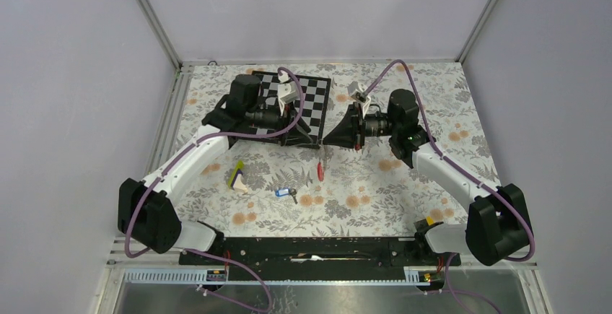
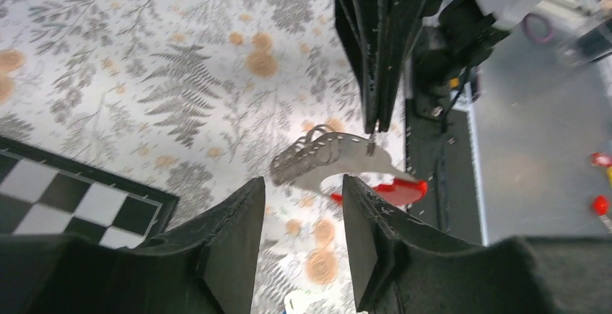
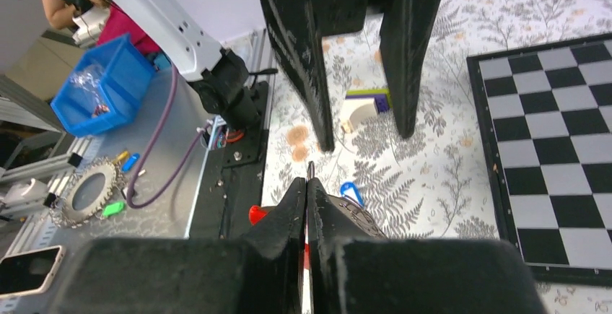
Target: Put the keys on the keyring
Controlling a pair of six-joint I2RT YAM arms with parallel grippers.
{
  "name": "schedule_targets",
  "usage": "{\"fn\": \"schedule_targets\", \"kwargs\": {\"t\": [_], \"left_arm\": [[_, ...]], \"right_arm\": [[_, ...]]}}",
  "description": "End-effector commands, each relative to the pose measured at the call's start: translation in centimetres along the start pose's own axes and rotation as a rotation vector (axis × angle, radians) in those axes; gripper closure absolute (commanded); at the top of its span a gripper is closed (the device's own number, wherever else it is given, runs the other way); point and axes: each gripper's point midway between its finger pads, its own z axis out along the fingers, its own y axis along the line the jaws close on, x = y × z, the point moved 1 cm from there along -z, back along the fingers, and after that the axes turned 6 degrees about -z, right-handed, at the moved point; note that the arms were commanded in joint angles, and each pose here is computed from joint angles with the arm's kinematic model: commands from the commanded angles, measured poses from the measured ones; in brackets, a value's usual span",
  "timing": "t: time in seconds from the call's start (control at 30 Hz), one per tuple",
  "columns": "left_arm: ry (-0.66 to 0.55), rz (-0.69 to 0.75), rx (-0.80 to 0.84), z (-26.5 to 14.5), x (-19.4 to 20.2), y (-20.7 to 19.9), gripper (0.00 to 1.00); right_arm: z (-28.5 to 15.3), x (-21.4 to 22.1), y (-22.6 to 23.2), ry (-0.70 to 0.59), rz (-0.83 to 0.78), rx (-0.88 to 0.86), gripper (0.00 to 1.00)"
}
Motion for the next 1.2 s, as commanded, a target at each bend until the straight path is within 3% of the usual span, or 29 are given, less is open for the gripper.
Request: {"fn": "schedule_targets", "kwargs": {"t": [0.0,0.47,0.63,0.83,1.0,1.07,1.17], "left_arm": [[-0.155,-0.013,0.157,-0.2,-3.3,-3.4,0.53],[-0.210,-0.015,0.222,-0.1,-3.1,-4.2,0.59],[-0.215,-0.017,0.233,0.0,-3.1,-4.1,0.74],[-0.210,-0.020,0.235,0.2,-2.6,-3.9,0.81],[-0.213,-0.006,0.231,0.1,-2.8,-4.0,1.00],[-0.197,0.010,0.208,0.1,-2.6,-3.6,1.00],[-0.149,0.080,0.138,0.1,-2.2,-2.9,1.00]], "right_arm": [[0.2,-4.0,0.7,-0.108,-0.028,-0.025,0.99],[0.3,-3.5,-0.3,-0.170,0.023,0.026,0.99],[0.3,-3.5,-0.2,-0.176,0.026,0.020,0.98],[0.3,-3.3,-0.3,-0.177,0.029,0.020,0.98],[0.2,-3.0,-0.4,-0.174,0.023,0.026,0.97],[0.0,-2.8,-0.5,-0.169,0.013,0.034,0.94],[-0.3,-2.3,-1.1,-0.134,-0.015,0.061,0.78]]}}
